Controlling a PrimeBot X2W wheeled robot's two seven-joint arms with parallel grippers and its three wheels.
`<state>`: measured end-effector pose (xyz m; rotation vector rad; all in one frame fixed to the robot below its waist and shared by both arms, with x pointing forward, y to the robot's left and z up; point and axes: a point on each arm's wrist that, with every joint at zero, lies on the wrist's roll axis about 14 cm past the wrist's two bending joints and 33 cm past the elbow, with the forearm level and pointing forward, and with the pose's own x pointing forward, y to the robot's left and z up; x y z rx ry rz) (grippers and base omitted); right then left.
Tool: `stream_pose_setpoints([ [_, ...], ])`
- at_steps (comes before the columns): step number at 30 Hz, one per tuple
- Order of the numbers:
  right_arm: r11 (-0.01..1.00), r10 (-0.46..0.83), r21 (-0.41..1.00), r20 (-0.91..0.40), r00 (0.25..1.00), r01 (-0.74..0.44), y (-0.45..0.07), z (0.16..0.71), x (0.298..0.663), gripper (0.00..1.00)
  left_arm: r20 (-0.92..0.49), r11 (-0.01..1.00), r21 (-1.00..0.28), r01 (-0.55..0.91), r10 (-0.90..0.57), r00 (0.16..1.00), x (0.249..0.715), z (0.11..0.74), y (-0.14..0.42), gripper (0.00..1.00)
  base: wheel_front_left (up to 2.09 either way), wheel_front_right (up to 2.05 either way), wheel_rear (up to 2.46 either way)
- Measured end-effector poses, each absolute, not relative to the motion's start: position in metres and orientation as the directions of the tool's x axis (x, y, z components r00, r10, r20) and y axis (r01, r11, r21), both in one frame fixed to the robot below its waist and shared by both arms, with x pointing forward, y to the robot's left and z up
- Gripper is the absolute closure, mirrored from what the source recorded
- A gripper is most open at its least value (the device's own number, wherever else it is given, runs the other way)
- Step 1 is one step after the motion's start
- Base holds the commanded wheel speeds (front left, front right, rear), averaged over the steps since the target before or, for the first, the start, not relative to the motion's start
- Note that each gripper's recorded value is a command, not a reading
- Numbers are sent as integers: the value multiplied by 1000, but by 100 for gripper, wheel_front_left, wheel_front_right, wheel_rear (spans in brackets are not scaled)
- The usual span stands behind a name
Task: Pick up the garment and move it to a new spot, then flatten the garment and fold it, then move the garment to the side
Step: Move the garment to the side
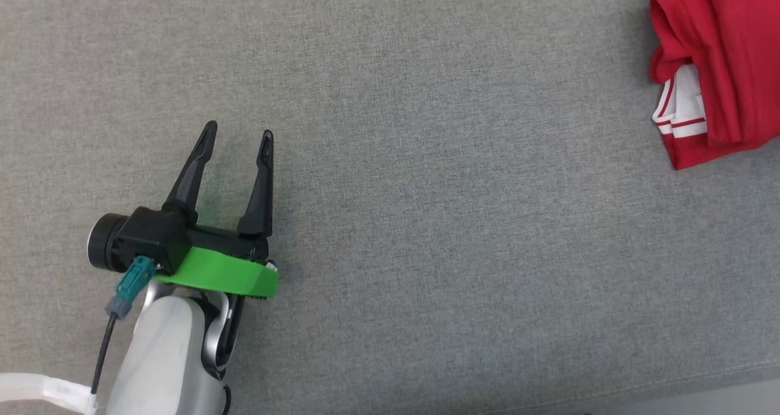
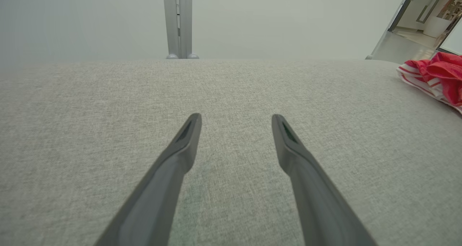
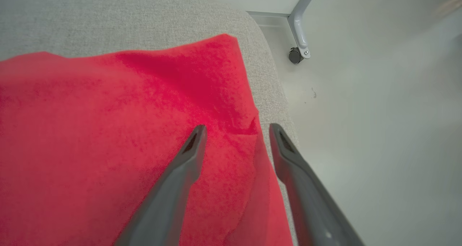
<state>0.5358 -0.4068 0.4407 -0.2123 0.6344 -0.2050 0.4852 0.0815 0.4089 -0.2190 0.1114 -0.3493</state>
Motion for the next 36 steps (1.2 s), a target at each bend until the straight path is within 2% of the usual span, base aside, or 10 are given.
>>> stream_pose_setpoints([
  [5,948,-237,-301,-436,868,107,-399,472,541,0,-37,922,-228,312,-328,944,480,428,87,0,0,0,0],
  [9,962,-135,-264,-268,954,62,-363,503,544,0,-23,937,-224,269,-281,959,468,442,103,0,0,0,0],
  [13,975,-35,-221,-144,989,2,-327,523,527,0,3,951,-213,222,-227,974,453,460,121,0,0,0,0],
  [16,981,27,-191,-50,998,-36,-304,544,511,0,40,960,-200,198,-194,980,442,478,132,0,0,0,0],
  [18,991,60,-122,17,998,-58,-285,557,499,0,72,961,-208,185,-174,982,433,492,138,0,0,0,0],
  [23,994,102,-47,94,990,-98,-257,568,460,0,135,961,-229,155,-127,983,410,519,150,0,0,0,0],
  [31,994,91,42,167,982,-99,-234,563,410,0,142,976,-168,137,-114,983,382,525,155,0,0,0,0],
  [36,990,79,103,164,983,-97,-222,550,397,0,159,992,-100,81,-64,985,378,532,172,0,0,0,0],
])
